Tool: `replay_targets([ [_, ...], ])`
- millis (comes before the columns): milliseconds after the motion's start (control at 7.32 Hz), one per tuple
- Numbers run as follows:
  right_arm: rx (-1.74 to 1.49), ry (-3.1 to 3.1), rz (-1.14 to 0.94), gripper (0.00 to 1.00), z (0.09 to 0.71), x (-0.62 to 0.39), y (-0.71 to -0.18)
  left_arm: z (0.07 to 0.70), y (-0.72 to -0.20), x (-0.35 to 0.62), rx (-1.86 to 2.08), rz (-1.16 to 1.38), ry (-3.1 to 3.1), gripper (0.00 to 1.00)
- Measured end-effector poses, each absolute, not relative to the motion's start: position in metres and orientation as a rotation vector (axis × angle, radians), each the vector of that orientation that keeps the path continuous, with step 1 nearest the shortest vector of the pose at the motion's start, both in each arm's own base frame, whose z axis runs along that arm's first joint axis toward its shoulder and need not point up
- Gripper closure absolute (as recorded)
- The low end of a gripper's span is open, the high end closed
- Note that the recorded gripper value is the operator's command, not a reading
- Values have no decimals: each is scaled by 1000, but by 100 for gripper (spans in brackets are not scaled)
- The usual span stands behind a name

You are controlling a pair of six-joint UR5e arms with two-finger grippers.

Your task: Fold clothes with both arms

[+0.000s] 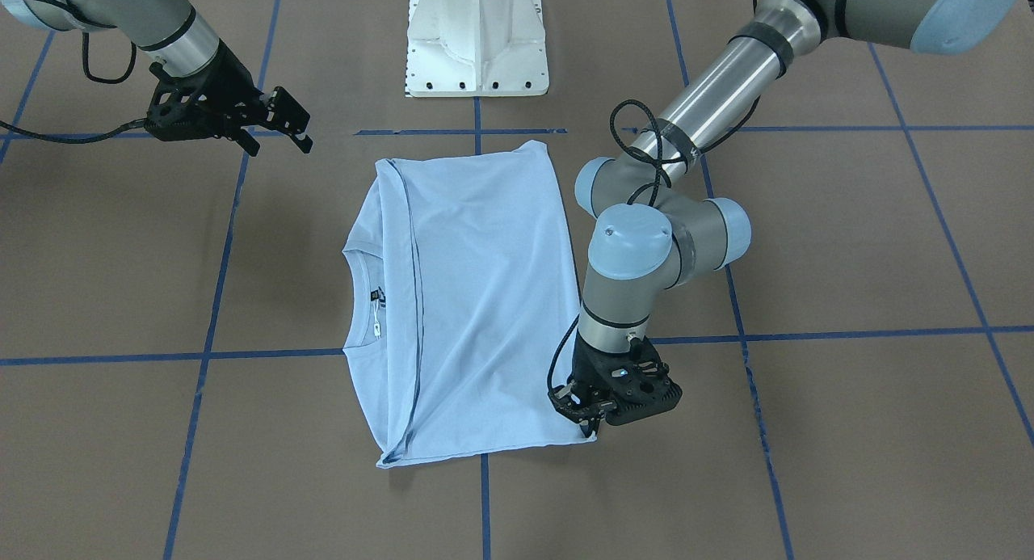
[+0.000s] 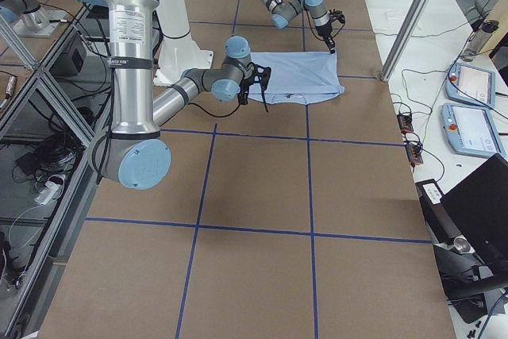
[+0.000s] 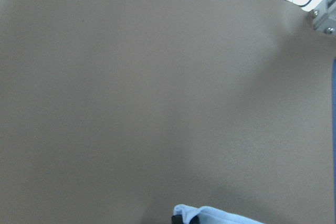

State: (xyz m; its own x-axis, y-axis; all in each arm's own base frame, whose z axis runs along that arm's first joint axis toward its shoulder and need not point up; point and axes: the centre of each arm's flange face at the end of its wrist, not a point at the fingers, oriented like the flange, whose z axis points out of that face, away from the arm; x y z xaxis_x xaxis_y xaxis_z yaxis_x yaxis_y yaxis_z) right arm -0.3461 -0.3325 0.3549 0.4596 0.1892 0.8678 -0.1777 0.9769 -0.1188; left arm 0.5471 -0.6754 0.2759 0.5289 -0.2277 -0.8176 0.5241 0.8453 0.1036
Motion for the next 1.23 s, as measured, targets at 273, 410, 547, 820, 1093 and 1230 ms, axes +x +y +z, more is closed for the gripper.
replay_targets([
  [273,7,-1073,231,0,348,-357,-341,281,-685,539,388,-476,903,0],
  [410,17,-1065,235,0,350,-363,-346,280,-692,528,394,-471,902,0],
  [547,29,-1047,241,0,352,-373,-354,282,-694,515,386,-446,908,0],
  [820,52,-967,231,0,328,-405,-377,286,-675,482,342,-400,915,0],
  [1093,79,-885,178,0,284,-448,-399,277,-640,447,337,-350,883,0],
  [1230,108,-861,126,0,270,-476,-401,271,-621,430,344,-334,884,0],
])
